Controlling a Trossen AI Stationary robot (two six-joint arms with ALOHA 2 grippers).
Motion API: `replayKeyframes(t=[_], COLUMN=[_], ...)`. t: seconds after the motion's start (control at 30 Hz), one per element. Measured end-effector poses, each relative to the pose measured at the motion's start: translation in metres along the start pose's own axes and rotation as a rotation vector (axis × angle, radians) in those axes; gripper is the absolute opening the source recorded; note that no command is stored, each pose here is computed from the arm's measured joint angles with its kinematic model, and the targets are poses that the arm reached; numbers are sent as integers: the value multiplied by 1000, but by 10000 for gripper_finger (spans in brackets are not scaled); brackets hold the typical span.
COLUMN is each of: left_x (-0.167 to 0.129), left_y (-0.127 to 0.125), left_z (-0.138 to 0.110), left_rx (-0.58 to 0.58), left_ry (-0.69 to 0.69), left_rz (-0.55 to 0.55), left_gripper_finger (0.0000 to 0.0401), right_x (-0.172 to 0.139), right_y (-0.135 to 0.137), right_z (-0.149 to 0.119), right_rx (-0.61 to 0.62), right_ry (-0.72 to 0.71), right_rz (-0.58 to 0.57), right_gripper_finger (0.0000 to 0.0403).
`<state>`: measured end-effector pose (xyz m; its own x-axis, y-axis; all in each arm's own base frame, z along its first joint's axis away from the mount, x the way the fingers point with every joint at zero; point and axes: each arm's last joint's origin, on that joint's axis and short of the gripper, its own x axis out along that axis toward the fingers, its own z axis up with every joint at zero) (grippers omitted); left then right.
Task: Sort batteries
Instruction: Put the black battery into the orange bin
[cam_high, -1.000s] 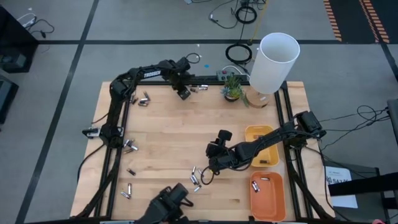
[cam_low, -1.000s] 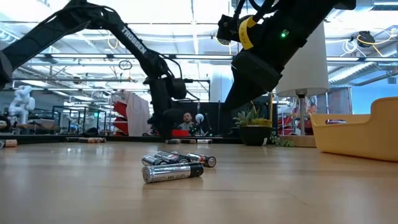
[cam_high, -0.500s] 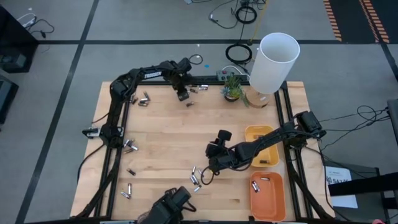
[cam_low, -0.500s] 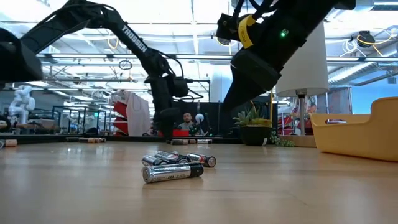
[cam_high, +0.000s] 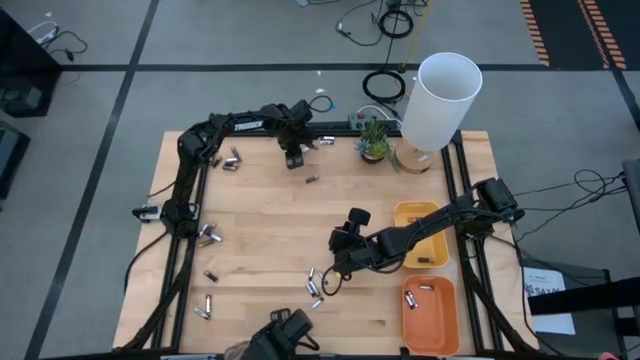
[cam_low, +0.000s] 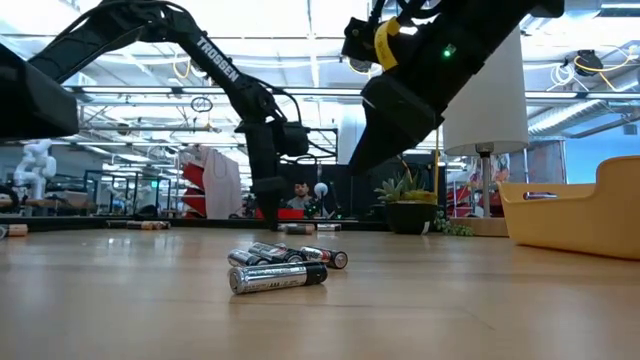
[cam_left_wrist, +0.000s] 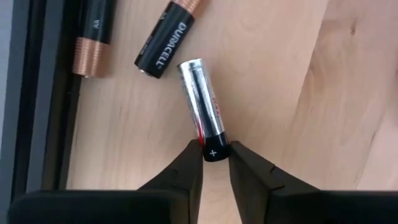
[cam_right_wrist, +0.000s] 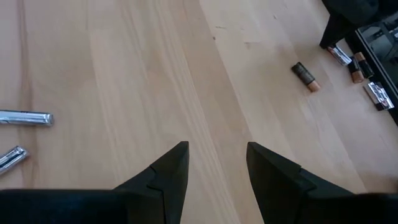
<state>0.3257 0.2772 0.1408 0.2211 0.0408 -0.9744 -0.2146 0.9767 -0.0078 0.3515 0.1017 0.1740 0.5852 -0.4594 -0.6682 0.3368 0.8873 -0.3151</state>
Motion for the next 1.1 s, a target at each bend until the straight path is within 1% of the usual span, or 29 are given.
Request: replayKeyframes(t=[0.1, 0.17, 0.4, 0.5, 0.9, 1.1], left_x=[0, 0, 0, -1, -2, -2], left_y=[0, 0, -1, -1, 3, 3], left_z=[0, 0, -1, 0, 8, 11], left_rx=[-31, -31, -33, -33, -23, -45], left_ry=[-1, 5, 11, 6, -71, -95], left_rz=[0, -3, -7, -5, 30, 40], left_gripper_finger=[73, 81, 156, 175, 180, 180], right_x=[0, 0, 0, 0, 0, 1], right_y=[0, 0, 0, 0, 0, -1], right_z=[0, 0, 0, 0, 0, 0], right_rx=[0, 0, -1, -1, -9, -7], right_ry=[0, 0, 0, 0, 0, 1], right_rz=[0, 0, 0, 0, 0, -3], right_gripper_finger=[153, 153, 153, 153, 153, 153])
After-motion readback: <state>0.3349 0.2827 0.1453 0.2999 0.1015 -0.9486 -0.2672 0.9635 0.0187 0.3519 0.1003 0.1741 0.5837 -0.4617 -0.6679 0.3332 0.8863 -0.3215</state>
